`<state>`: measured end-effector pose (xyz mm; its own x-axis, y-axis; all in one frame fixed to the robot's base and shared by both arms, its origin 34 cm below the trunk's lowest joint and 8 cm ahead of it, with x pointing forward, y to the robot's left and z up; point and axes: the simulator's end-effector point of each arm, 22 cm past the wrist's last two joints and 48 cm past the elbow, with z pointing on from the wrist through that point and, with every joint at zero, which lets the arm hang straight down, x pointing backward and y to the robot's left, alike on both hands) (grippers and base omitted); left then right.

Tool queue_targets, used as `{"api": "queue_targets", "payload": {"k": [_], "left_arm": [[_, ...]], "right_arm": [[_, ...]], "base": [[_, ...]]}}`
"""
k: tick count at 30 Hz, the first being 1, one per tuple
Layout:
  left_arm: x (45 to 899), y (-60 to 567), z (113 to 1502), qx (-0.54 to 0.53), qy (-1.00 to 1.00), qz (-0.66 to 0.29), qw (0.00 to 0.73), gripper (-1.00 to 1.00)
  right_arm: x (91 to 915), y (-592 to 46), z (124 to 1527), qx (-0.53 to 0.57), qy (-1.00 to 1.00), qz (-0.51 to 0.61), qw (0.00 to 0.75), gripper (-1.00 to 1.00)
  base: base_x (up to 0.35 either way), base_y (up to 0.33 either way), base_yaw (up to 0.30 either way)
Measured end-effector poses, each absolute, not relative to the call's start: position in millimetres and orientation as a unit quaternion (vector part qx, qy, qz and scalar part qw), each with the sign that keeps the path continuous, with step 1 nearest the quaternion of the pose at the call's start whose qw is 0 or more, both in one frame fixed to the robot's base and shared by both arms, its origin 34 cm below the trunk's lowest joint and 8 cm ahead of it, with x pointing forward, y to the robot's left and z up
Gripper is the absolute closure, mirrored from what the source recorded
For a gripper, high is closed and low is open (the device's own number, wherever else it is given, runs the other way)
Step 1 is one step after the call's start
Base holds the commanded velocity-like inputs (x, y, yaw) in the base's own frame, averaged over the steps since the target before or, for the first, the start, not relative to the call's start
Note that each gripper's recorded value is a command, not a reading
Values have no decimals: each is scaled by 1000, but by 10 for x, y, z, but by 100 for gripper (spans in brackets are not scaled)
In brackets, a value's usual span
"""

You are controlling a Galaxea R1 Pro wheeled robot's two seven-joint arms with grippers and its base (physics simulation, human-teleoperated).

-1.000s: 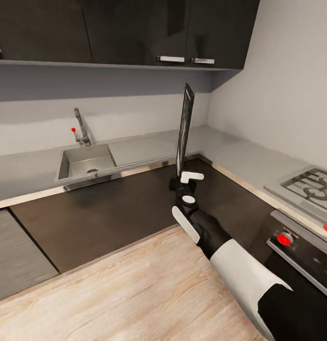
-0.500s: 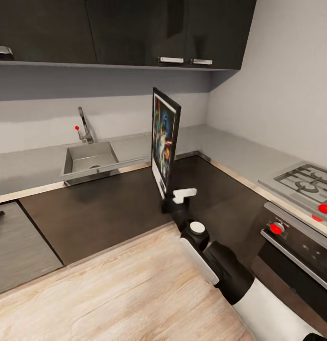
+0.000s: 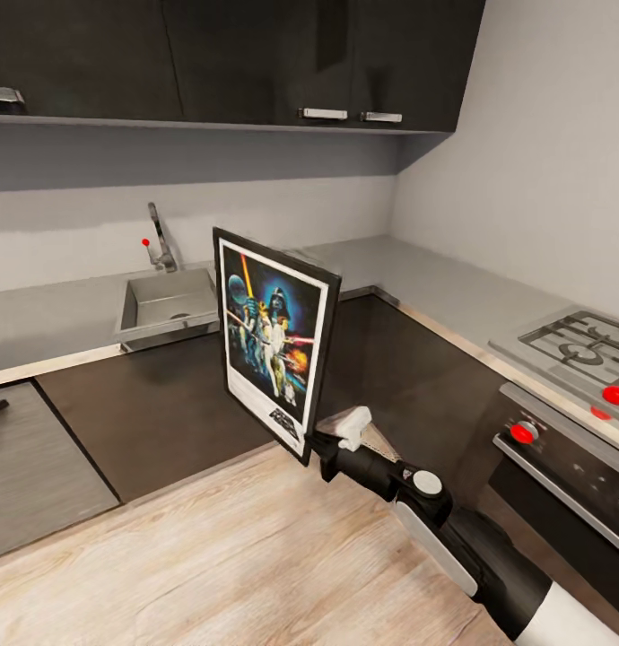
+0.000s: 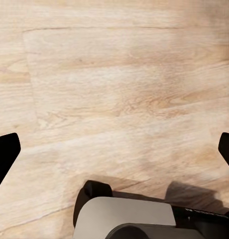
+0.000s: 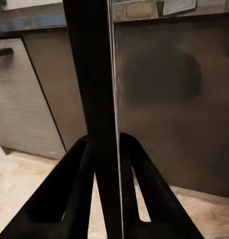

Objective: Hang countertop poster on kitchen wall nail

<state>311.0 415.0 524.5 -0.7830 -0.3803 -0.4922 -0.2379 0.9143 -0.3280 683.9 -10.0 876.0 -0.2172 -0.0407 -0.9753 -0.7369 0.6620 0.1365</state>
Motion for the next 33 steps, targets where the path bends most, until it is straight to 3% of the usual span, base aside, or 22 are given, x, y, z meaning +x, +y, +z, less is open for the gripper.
{"api": "queue_targets", "payload": {"k": [13,23,33], "left_arm": [[3076,4146,5230,-167,936,-126,282,-100],[3052,4142,5221,-169,937,-126,279,-100],[3034,4136,5211,-171,937,-126,277,-100]], "right_arm": [[6751,-199,8613,-289,714,335,543,100],[6746,-197,8606,-289,714,335,542,100],[6748,-193,8600,-289,715,335,541,100]], "base": [[-61,0,13],[-77,8,249],[-180,155,293]]}}
